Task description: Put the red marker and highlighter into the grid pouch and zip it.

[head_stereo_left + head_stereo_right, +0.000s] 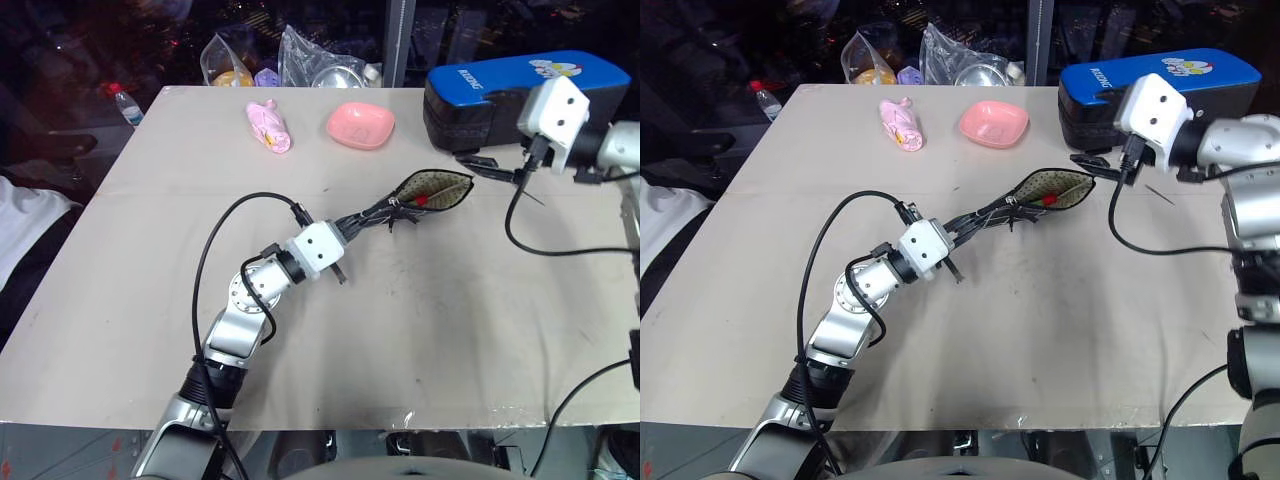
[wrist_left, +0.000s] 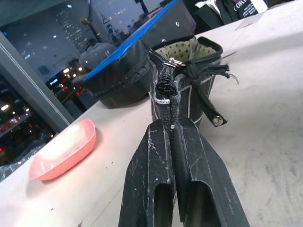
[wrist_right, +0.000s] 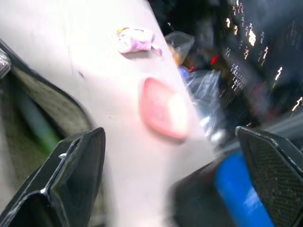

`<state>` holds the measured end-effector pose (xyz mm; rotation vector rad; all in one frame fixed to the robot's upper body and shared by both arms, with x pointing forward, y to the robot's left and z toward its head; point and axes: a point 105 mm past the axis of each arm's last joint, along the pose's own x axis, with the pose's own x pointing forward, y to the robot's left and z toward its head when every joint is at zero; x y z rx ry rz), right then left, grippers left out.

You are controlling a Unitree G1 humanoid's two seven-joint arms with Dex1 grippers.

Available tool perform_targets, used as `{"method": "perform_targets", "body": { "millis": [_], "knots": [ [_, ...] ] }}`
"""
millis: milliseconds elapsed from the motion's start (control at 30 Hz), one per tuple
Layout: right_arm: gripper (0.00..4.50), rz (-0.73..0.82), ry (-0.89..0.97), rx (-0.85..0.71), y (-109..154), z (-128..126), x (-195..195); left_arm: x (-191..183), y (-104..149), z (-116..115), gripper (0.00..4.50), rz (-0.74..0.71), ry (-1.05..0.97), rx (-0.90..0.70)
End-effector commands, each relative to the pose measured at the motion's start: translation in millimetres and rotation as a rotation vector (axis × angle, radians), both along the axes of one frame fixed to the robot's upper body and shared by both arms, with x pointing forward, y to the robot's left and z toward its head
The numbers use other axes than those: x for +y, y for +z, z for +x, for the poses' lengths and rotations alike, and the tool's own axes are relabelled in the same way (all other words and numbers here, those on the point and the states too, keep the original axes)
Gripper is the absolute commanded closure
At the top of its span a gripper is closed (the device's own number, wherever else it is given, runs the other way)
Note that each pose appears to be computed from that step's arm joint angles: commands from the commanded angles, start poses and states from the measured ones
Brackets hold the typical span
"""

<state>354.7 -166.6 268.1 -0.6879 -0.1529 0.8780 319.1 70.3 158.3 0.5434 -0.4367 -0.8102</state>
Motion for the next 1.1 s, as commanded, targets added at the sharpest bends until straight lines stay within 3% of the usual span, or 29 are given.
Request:
{"method": "perform_targets", "body": {
  "millis": [33,233,433,700,1100],
  "knots": [
    [0.04,0.188,0.035,0.2,-4.7,-32.5,12.4,2.4,10.7,2.0,4.5,-0.031,0.018,-0.03],
    [0.04,0.347,0.101,0.628,-53.0,-79.8,36.5,0.8,5.6,-2.1,4.5,-0.045,0.019,-0.004],
    [0.04,0.38,-0.01,0.762,-94.0,-74.1,51.1,-5.6,2.9,-7.2,4.5,-0.029,-0.011,0.002],
    [0.04,0.452,-0.017,0.793,-95.9,-50.6,72.9,-8.0,-4.3,-16.1,4.5,0.023,-0.085,0.034],
    [0.04,0.488,0.065,0.903,-89.7,-44.5,99.3,-3.5,-9.8,-14.4,4.5,0.117,-0.116,0.01]
  ]
}}
